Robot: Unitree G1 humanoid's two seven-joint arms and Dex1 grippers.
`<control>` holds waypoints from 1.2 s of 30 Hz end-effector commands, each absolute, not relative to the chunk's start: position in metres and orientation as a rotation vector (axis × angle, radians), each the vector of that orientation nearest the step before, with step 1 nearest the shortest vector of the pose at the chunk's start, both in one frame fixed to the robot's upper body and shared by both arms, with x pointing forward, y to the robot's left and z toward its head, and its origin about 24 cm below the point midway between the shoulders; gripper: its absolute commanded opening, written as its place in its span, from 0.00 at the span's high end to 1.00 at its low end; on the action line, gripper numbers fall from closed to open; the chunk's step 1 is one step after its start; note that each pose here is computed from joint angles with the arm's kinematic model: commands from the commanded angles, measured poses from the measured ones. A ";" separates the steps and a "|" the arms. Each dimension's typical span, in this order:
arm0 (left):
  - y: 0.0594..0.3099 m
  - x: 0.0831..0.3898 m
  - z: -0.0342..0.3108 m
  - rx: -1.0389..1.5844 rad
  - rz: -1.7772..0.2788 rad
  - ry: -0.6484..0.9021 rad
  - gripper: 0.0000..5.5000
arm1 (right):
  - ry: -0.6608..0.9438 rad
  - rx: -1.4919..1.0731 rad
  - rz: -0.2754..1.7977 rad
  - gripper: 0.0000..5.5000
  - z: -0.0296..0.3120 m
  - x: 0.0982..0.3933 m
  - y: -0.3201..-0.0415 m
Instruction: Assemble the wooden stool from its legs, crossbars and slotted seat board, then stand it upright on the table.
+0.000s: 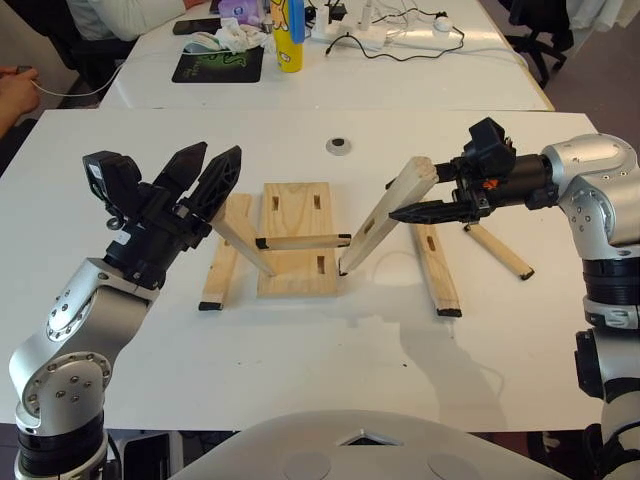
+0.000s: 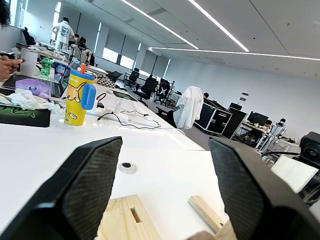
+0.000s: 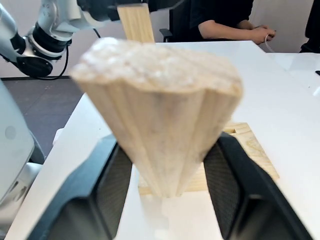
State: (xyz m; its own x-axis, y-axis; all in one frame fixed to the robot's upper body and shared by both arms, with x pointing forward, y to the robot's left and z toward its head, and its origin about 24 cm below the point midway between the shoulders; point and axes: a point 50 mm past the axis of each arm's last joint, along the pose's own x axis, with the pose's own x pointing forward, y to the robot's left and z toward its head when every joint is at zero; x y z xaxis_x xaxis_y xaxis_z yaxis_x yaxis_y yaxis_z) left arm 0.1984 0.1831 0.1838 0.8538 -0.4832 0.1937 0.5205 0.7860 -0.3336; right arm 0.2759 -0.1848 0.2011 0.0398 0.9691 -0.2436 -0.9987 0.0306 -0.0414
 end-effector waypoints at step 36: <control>0.198 0.221 0.159 -0.335 -0.608 0.063 0.42 | 0.344 -0.491 1.595 0.63 0.196 0.297 -0.182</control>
